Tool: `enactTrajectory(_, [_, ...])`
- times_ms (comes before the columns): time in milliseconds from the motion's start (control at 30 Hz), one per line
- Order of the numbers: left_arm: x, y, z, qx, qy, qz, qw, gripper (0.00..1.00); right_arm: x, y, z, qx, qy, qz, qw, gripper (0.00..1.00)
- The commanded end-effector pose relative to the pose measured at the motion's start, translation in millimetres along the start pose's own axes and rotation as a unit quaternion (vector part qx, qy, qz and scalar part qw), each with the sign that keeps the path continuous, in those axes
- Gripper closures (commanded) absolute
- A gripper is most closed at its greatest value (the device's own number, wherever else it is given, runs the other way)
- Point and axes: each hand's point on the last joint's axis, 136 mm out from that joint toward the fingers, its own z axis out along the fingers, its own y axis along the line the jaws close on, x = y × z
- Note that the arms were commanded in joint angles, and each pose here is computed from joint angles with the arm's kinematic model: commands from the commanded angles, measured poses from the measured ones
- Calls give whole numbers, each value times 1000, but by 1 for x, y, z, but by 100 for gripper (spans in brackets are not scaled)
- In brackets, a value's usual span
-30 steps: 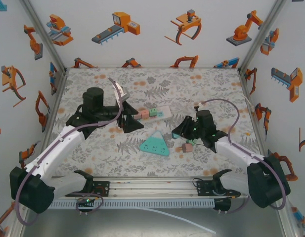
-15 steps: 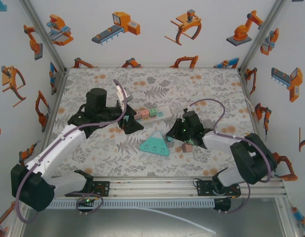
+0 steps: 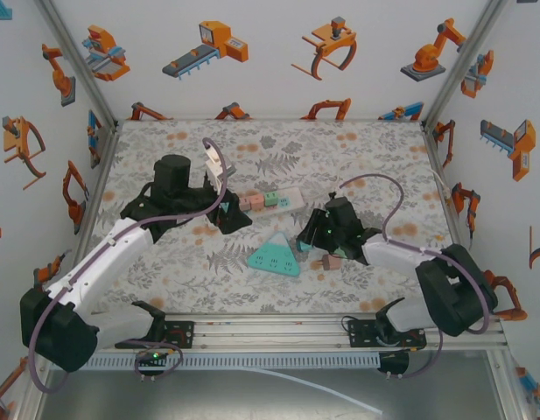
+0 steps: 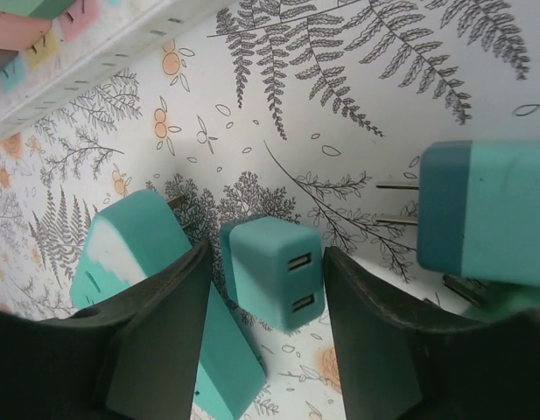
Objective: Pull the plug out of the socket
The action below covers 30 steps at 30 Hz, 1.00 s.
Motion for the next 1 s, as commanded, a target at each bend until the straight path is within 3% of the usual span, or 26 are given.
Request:
enactTrajectory(0, [-6,5,-3,-21,1,12,1000,13,-8,-1,-14,15,-21,-20,999,45])
enactTrajectory(200, [-8,10,-6,-41,-1,14,999,13,-30,13,-46,10,-62,-55,996,39])
enactTrajectory(267, [-5,21,-8,-75,7,4,997,13,-41,22,-61,5,-84,-80,993,40])
enactTrajectory(467, [-5,56,-26,-169,-6,-30,985,13,-82,69,-105,-43,-173,-227,957,42])
enactTrajectory(533, [-7,68,-35,-192,-25,-50,980,13,-90,91,-116,-70,-201,-301,930,43])
enactTrajectory(633, [-9,88,-50,-231,-53,-85,968,13,-97,127,-131,-117,-244,-422,865,44])
enactTrajectory(767, [-4,118,-68,-285,-79,-140,945,13,-87,167,-136,-167,-276,-599,733,43])
enactTrajectory(867, [5,142,-78,-325,-87,-189,922,12,-81,183,-125,-181,-263,-690,650,43])
enactTrajectory(967, [18,164,-88,-354,-95,-250,896,10,-84,193,-105,-183,-233,-736,608,42])
